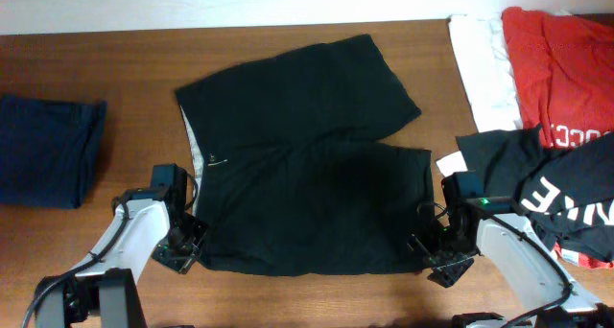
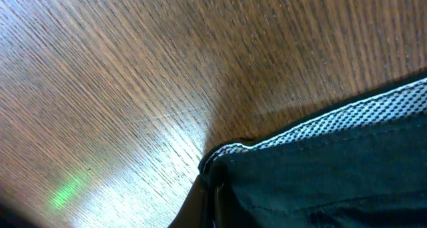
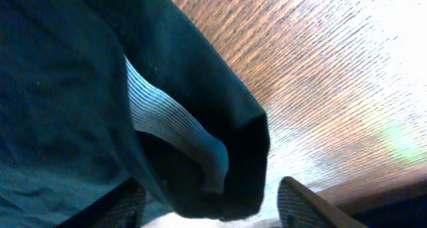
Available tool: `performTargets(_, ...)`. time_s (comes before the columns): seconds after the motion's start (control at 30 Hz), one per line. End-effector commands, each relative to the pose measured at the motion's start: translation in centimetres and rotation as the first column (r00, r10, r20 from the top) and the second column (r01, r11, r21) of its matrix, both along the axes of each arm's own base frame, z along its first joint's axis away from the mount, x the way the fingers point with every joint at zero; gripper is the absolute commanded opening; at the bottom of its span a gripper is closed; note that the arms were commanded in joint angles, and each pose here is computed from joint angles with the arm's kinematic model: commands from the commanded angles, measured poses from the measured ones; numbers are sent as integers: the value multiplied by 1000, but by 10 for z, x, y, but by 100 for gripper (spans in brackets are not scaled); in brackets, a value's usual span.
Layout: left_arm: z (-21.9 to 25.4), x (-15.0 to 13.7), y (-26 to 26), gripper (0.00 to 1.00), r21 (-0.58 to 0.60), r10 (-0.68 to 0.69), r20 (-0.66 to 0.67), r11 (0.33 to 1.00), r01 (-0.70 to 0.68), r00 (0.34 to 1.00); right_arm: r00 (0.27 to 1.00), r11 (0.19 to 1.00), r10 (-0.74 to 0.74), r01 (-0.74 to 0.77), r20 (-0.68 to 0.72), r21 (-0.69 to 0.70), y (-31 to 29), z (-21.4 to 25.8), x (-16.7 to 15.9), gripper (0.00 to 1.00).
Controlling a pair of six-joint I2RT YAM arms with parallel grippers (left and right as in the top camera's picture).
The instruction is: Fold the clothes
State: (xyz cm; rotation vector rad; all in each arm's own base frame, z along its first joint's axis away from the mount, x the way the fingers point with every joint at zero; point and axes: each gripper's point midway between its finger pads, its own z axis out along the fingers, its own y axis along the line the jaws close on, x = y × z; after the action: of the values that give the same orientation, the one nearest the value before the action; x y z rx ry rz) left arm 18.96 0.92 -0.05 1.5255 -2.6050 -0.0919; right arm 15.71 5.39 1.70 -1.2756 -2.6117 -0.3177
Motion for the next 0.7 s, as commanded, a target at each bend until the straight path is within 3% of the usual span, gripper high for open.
performTargets(0.0,0,-4,4,1,15,-12,-8,1000,12,1000,998,997,-59,58,-21,-54,-7,-12,-7,61)
performTargets(0.1,0,-4,4,1,15,-12,-8,1000,12,1000,998,996,-70,70,2,-57,-8,-19,-4,51)
performTargets(0.13,0,-4,4,1,15,-12,-8,1000,12,1000,998,996,-70,70,2,-57,-8,-20,-5,43)
performTargets(0.17,0,-4,4,1,15,-12,-8,1000,12,1000,998,996,-70,70,4,-61,-8,-21,-5,34)
performTargets(0.23,0,-4,4,1,13,-21,-8,1000,21,1000,998,995,-68,69,18,-74,-11,-21,-2,4)
performTargets(0.3,0,-4,4,1,4,-86,-8,996,86,996,997,995,-67,70,40,-73,-11,-21,4,4)
performTargets(0.37,1,-2,4,0,-24,-272,0,962,272,962,996,998,17,-11,85,-67,-10,-12,16,4)
performTargets(0.43,10,12,-7,1,-95,-528,88,840,535,845,980,990,122,-109,155,-89,-13,9,38,4)
performTargets(0.47,18,19,-10,0,-101,-582,115,800,592,805,972,984,149,-129,180,-120,-17,22,50,4)
performTargets(0.67,93,78,1,0,56,-643,225,759,649,732,898,919,322,-221,300,-325,-44,115,104,4)
